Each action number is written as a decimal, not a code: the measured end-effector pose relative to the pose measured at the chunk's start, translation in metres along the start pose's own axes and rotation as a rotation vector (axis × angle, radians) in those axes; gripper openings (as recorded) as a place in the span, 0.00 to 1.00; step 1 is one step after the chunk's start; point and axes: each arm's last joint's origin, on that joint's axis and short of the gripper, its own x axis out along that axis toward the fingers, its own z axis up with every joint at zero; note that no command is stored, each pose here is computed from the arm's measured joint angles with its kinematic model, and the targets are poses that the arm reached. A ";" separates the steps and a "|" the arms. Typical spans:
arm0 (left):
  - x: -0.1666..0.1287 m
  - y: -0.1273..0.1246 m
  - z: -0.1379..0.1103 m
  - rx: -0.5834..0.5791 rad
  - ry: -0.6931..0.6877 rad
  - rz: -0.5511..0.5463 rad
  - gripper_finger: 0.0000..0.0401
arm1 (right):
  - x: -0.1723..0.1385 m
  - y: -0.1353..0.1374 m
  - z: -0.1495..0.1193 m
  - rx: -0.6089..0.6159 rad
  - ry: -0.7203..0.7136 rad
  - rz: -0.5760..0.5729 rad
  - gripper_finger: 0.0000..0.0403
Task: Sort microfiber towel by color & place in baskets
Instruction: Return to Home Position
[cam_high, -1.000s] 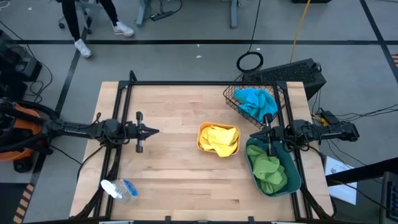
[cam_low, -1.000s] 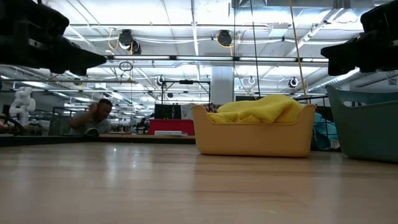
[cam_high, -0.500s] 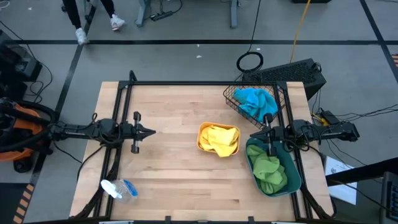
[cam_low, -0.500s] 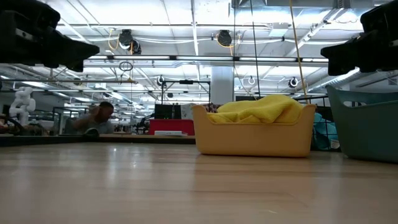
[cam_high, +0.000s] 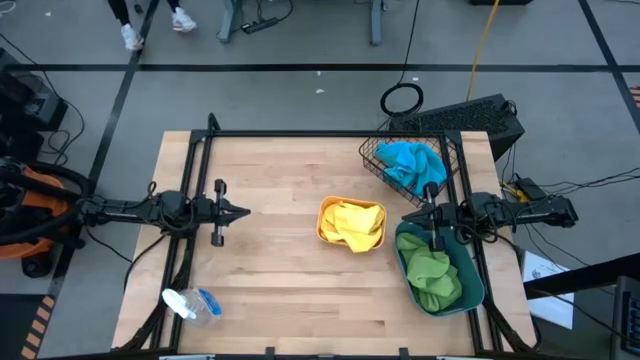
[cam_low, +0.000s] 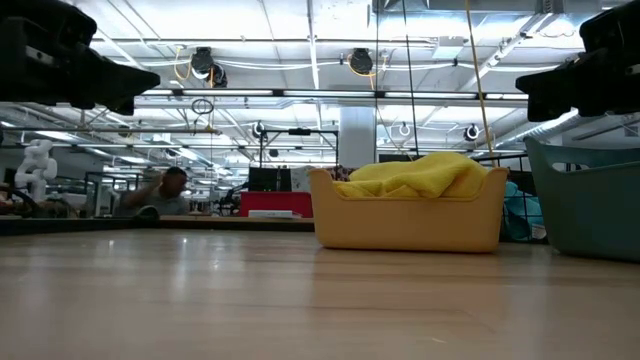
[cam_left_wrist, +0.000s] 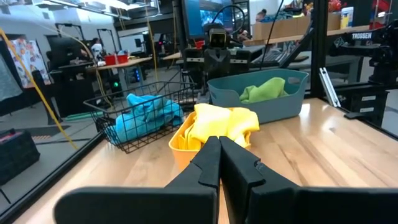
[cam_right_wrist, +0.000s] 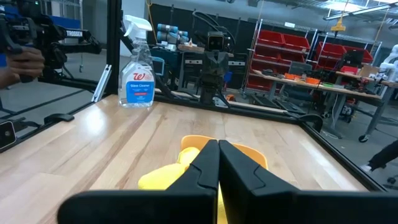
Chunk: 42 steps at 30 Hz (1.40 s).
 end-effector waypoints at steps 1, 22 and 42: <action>0.000 0.000 0.000 0.000 0.000 0.000 0.02 | 0.000 0.000 0.000 0.000 0.000 0.000 0.00; 0.000 0.000 0.001 0.001 -0.006 0.008 0.02 | 0.000 0.000 0.000 0.000 0.000 0.000 0.00; 0.000 0.000 0.001 0.000 -0.011 0.008 0.02 | 0.000 0.000 0.000 0.000 0.000 0.001 0.00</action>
